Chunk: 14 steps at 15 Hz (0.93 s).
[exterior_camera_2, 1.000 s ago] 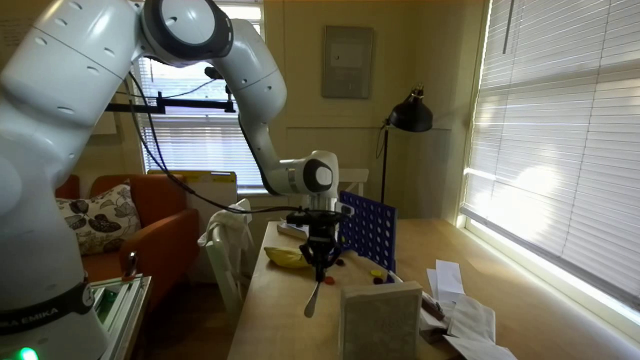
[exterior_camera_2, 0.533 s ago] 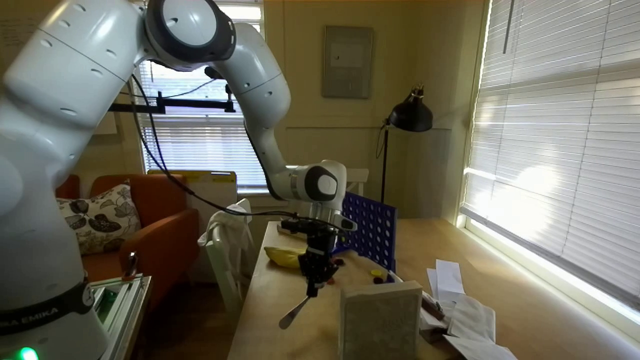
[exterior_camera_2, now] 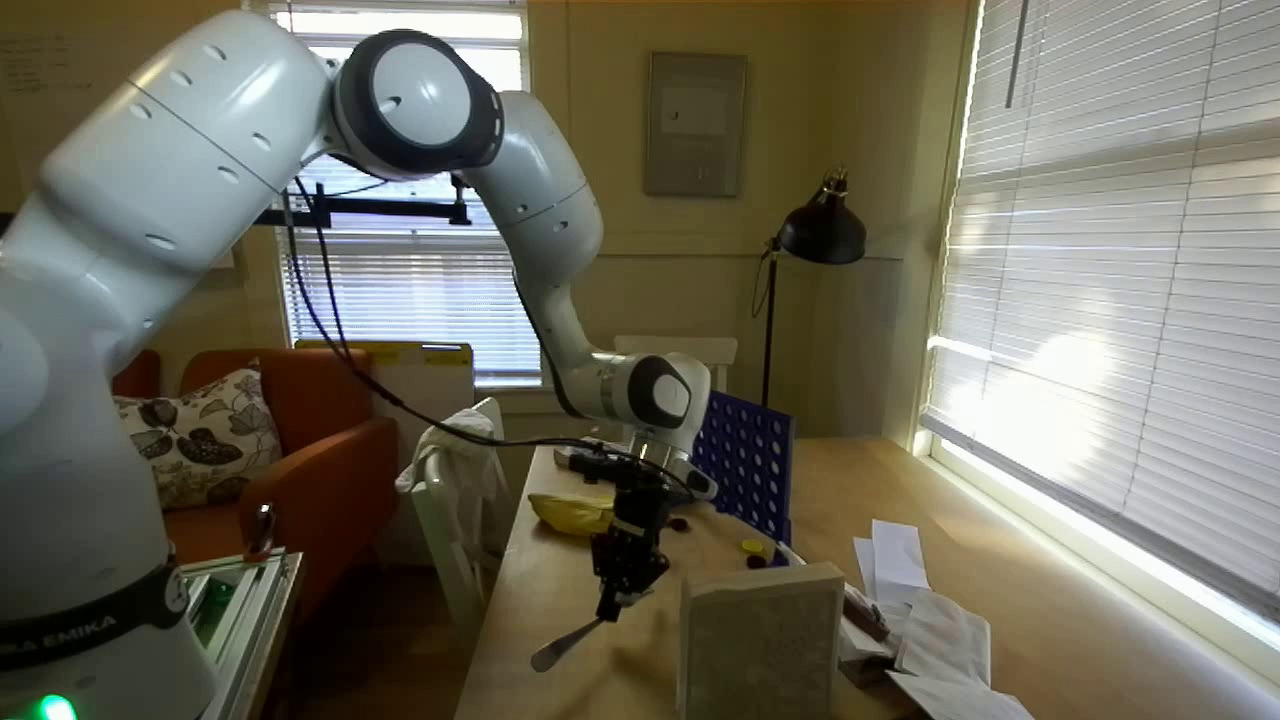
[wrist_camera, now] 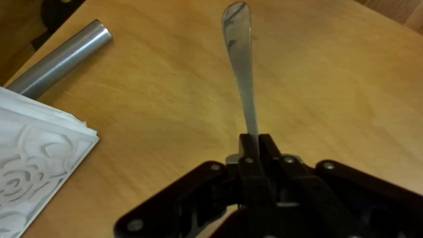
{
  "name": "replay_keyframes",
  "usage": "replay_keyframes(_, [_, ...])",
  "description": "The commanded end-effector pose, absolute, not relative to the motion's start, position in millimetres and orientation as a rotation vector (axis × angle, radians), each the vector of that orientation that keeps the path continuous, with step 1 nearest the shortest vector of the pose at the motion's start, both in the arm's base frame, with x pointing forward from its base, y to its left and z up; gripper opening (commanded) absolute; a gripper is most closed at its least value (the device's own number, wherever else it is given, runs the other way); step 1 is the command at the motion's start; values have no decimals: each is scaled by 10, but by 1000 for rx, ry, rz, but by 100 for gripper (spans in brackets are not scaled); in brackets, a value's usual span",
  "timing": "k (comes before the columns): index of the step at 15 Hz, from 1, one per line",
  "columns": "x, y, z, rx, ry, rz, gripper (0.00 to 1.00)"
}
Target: Slightly move the yellow pencil case and the fork
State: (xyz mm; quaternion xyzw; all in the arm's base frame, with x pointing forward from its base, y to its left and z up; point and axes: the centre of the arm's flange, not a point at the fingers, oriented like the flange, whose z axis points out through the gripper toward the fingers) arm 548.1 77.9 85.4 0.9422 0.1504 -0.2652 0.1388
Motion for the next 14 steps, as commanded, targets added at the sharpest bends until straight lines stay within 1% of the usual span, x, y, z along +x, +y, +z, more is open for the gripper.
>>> replay_keyframes(1, [5702, 825, 674, 2719, 398, -752, 2])
replay_keyframes(3, [5748, 843, 617, 2718, 407, -764, 2])
replay_keyframes(4, [5765, 863, 608, 2717, 420, -768, 33])
replay_keyframes(5, [5768, 884, 613, 2719, 436, -764, 34])
replay_keyframes(9, [5609, 1115, 867, 2698, 626, -754, 61])
replay_keyframes(10, [5525, 1216, 952, 2691, 738, -724, 69])
replay_keyframes(11, [5480, 1291, 1007, 2681, 793, -694, 76])
replay_keyframes(13, [5402, 1408, 1164, 2741, 723, -556, 90])
replay_keyframes(14, [5618, 1393, 946, 2724, 719, -648, 71])
